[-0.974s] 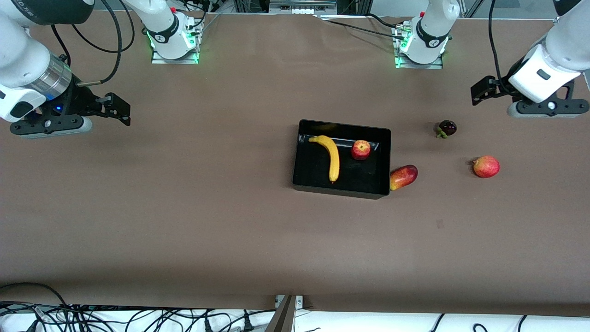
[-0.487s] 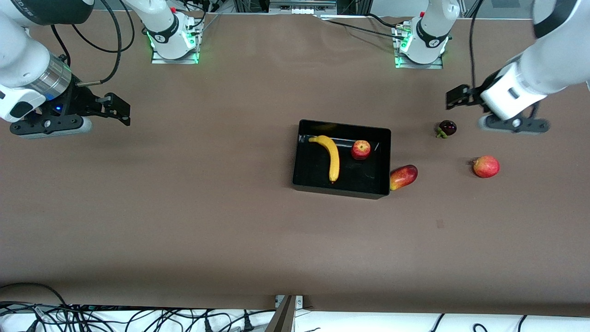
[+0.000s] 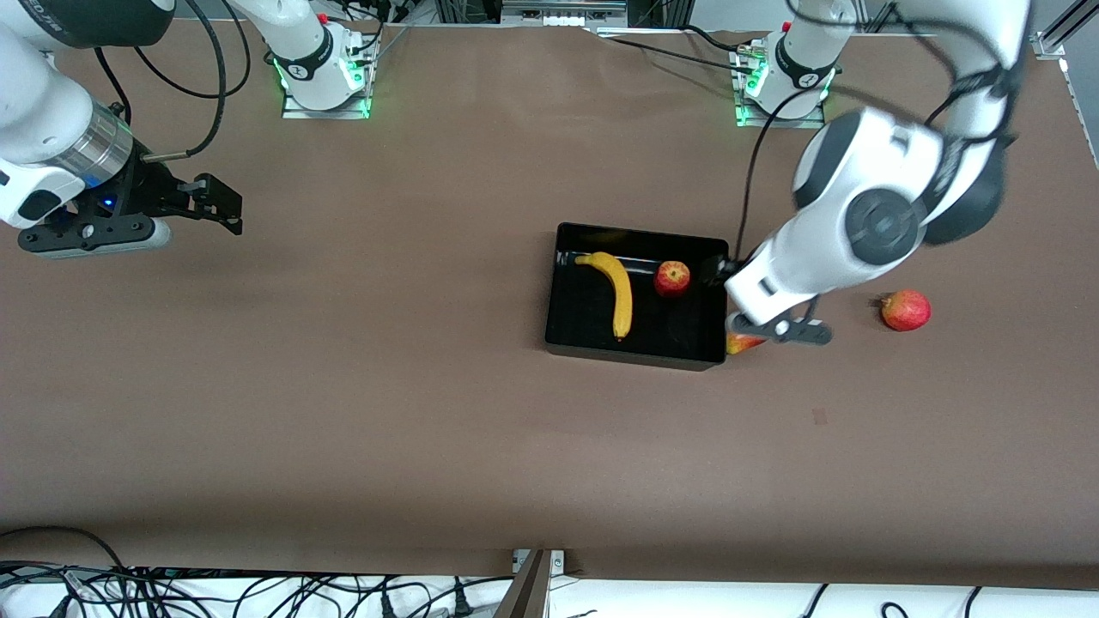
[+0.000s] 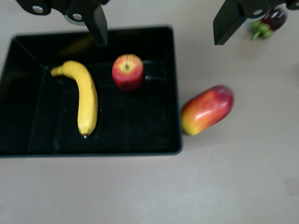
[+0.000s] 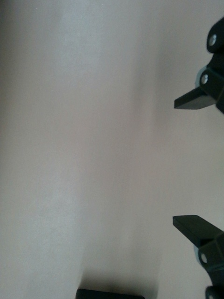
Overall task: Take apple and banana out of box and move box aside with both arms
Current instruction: 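Reach the left gripper down into the black box toward the red apple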
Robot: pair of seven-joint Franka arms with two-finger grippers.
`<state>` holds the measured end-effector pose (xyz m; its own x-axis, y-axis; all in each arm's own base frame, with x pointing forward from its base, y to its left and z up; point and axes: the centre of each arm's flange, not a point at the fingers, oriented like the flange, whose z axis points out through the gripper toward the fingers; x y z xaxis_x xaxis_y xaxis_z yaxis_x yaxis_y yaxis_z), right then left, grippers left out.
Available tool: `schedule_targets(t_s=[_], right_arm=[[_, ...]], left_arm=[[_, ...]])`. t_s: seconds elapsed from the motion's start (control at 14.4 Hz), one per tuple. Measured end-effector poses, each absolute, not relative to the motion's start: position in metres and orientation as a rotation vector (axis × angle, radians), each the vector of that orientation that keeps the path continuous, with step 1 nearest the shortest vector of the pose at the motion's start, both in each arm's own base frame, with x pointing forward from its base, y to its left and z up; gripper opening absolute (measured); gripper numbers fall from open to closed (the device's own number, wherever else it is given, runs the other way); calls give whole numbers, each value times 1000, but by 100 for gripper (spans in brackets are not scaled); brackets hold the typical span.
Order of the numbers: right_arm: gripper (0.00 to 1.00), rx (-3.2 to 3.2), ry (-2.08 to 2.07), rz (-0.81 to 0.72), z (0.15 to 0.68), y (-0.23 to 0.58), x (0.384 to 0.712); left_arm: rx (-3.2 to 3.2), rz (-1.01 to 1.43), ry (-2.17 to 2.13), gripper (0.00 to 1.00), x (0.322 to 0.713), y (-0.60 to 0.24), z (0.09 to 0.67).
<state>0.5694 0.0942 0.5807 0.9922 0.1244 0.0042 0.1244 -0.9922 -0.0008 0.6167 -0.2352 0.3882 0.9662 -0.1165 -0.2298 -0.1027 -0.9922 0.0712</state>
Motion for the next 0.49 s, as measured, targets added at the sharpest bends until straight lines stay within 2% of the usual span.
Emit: schedule_targets(t_s=[0.21, 0.49], right_arm=[[100, -3134, -196, -6, 580, 94, 569], [100, -3135, -195, -5, 580, 94, 570]], left_arm=[[3074, -422, -138, 100, 604, -263, 332], [3251, -376, -113, 100, 548, -319, 277]])
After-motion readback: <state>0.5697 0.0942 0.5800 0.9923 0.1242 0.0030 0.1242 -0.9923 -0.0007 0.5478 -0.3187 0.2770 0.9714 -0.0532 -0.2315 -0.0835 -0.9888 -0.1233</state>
